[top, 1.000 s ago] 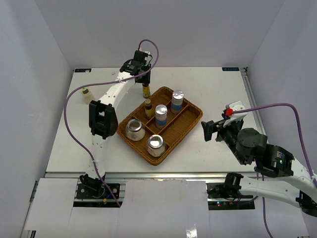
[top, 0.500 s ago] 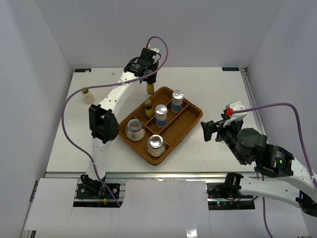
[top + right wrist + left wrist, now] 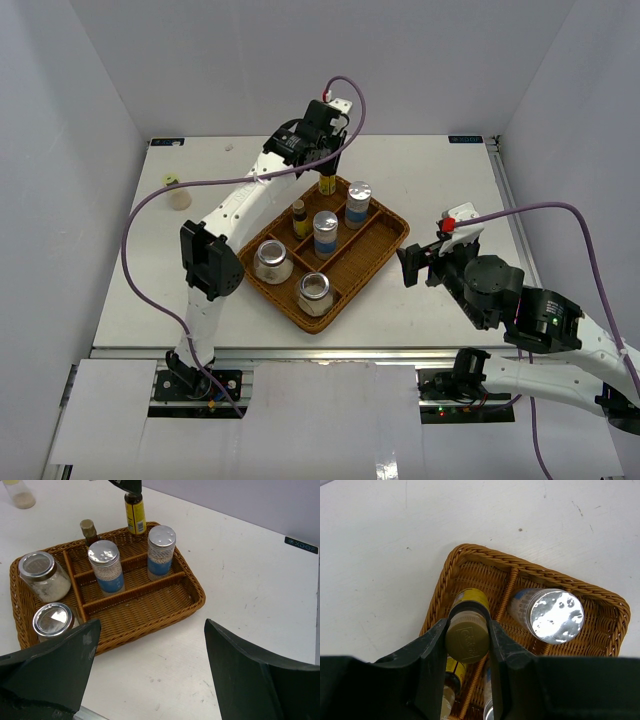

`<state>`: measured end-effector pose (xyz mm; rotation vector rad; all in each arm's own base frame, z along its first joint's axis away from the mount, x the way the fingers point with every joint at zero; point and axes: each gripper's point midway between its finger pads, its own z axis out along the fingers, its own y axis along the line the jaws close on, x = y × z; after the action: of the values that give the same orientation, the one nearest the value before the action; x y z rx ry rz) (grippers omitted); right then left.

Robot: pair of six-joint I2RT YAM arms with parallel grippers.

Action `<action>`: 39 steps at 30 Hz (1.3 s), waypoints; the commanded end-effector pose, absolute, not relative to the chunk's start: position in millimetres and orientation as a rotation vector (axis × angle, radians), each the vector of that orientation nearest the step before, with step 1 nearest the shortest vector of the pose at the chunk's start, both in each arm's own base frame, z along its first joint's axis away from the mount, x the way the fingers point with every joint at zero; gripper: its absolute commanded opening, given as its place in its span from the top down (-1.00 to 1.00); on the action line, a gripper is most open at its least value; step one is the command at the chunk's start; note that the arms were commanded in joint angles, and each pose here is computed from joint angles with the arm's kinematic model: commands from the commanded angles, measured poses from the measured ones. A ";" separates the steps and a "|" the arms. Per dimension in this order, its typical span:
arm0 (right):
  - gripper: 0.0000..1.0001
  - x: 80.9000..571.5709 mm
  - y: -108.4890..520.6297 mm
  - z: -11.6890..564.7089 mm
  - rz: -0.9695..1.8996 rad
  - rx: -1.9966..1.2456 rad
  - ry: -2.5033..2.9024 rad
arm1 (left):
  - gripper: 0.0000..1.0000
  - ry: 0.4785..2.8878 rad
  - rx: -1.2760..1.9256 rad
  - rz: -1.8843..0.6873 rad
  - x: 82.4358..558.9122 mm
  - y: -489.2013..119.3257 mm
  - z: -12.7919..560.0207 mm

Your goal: Organize the condiment bottles

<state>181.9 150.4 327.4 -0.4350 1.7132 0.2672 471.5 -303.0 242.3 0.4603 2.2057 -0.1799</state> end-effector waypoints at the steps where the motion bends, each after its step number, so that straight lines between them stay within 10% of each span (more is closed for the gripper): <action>1: -0.81 180.6 150.7 351.1 0.339 -0.374 1.675 | 1.00 2.117 0.420 -0.200 473.7 -295.7 276.5; 17: -0.80 178.5 141.8 349.4 0.334 -0.366 1.674 | 0.97 2.212 0.461 -0.253 471.7 -310.4 208.0; 27: -0.80 177.5 138.5 350.6 0.339 -0.358 1.669 | -0.33 2.206 0.446 -0.242 469.3 -305.8 214.8; 39: -0.80 176.4 139.7 353.2 0.353 -0.358 1.669 | -0.56 2.128 0.315 -0.143 467.5 -276.0 279.7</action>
<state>177.3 143.5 335.6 -0.4110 1.6947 0.3114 467.6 -298.5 172.1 0.4687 2.3108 -0.1521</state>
